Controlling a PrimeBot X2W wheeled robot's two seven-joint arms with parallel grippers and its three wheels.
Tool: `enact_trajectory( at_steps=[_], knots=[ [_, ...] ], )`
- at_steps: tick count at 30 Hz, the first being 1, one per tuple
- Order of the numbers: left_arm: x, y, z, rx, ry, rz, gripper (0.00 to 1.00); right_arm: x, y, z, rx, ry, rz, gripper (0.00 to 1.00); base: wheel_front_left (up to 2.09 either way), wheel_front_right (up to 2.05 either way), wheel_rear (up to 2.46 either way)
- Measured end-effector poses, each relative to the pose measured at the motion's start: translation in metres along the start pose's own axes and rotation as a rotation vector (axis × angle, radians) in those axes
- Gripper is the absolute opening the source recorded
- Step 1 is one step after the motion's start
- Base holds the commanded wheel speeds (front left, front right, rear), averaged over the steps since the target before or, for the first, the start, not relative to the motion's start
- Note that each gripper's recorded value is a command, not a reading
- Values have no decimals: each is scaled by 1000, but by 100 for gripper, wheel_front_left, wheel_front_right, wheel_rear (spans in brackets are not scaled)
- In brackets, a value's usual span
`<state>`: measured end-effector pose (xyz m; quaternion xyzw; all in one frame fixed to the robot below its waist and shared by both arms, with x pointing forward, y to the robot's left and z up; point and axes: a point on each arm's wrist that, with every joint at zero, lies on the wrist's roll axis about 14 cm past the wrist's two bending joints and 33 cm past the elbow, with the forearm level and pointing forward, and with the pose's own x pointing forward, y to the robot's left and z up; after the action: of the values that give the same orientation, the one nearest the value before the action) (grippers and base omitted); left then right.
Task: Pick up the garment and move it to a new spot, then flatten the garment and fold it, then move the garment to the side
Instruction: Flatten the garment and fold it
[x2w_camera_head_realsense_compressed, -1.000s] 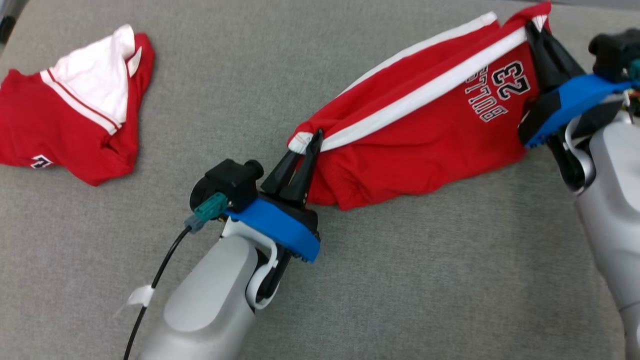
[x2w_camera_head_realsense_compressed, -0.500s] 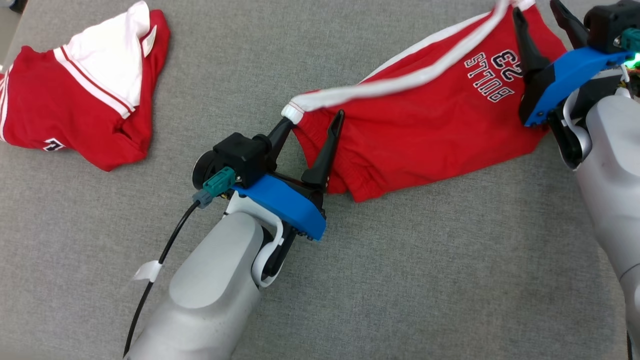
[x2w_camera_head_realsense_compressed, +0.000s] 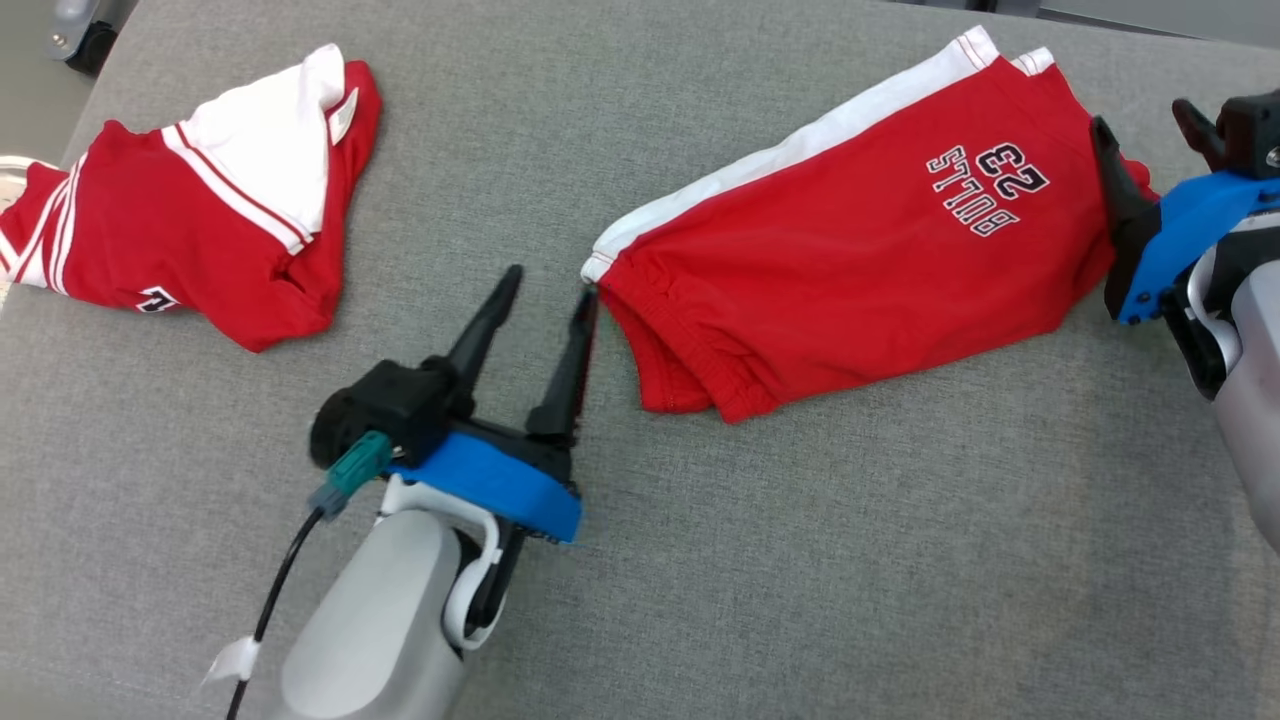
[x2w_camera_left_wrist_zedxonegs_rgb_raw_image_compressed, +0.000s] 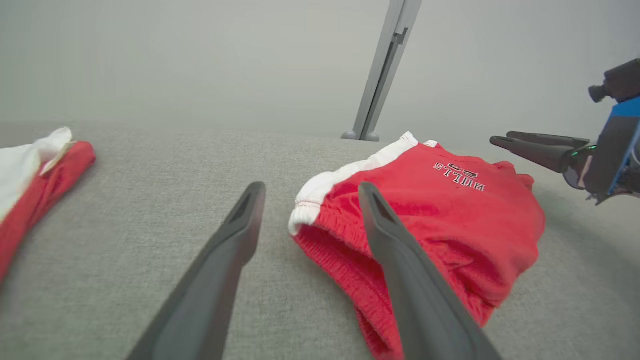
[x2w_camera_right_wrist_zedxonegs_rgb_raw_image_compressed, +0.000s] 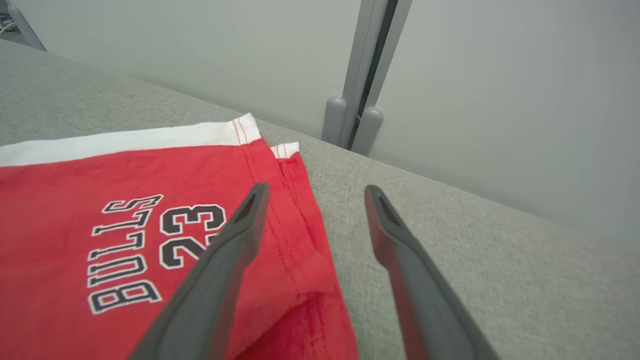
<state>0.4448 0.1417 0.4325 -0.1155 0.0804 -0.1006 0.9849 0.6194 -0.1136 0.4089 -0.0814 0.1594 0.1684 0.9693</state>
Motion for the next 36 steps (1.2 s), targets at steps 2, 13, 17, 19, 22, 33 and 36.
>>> enact_trajectory(
  at_steps=[2,13,17,19,22,33,36],
  knots=[
    [-6,11,6,8,-23,39,100,-1,2,-9,-2,32,4,100,0,0,0],
    [-34,75,46,93,-151,270,100,4,5,-42,30,176,8,100,0,0,0],
    [-39,82,49,117,-158,296,100,5,8,-50,49,221,12,100,0,0,0],
    [-41,83,51,127,-162,302,100,4,10,-52,70,237,12,83,0,0,0],
    [-45,86,49,132,-155,317,100,3,13,-51,96,240,15,0,0,0,0],
    [-49,75,44,153,-143,290,100,-31,1,-41,218,129,-36,0,0,0,0],
    [-51,69,45,150,-148,279,100,-50,-9,-44,253,95,-70,0,0,0,0]
  ],
)
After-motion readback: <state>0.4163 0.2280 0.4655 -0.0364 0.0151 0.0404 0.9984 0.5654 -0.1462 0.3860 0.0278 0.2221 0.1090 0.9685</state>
